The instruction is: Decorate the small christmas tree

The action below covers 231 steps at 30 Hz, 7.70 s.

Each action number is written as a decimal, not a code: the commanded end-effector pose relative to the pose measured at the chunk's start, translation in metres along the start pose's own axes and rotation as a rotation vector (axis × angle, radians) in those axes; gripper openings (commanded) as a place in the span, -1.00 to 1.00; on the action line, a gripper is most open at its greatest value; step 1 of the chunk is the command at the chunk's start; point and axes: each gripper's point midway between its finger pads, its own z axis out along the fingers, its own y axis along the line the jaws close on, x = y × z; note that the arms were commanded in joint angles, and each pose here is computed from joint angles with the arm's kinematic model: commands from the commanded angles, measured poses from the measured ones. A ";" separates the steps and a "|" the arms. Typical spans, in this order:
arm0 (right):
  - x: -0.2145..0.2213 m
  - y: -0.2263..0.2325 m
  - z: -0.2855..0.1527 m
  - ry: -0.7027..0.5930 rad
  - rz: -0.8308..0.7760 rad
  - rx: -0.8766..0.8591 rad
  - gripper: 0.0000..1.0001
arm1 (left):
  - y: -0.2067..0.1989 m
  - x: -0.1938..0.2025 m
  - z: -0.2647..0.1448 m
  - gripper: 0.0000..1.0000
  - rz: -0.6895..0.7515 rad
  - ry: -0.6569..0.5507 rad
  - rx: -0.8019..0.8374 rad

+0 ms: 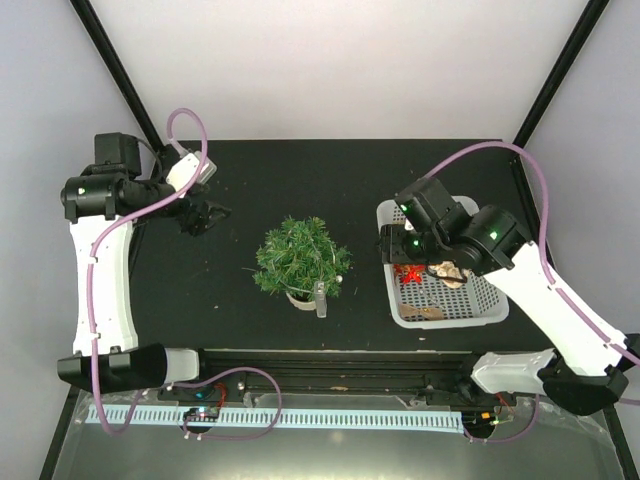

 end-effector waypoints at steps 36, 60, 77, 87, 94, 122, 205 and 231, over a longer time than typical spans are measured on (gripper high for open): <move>-0.059 -0.250 0.112 -0.060 0.777 0.351 0.01 | 0.047 -0.005 0.035 0.65 -0.334 -0.155 -0.084; -0.060 -0.296 0.189 -0.161 0.893 0.326 -0.09 | 0.054 -0.017 0.048 0.64 -0.351 -0.168 0.012; -0.061 -0.306 0.215 -0.152 0.894 0.262 -0.08 | 0.046 -0.014 0.055 0.64 -0.353 -0.178 0.076; -0.056 -0.307 0.219 -0.123 0.880 0.272 -0.11 | 0.046 -0.013 0.057 0.64 -0.352 -0.181 0.085; -0.057 -0.309 0.214 -0.127 0.867 0.287 -0.26 | 0.047 -0.015 0.059 0.64 -0.358 -0.190 0.093; -0.063 -0.303 0.177 -0.151 0.837 0.339 -0.37 | 0.041 -0.016 0.056 0.65 -0.344 -0.218 0.105; -0.098 -0.259 0.099 -0.266 0.687 0.246 -0.88 | 0.018 -0.018 0.048 0.65 -0.195 -0.248 0.138; -0.115 -0.028 -0.061 -0.203 0.456 -0.590 -0.98 | -0.054 -0.088 0.025 0.71 0.574 -0.385 -0.105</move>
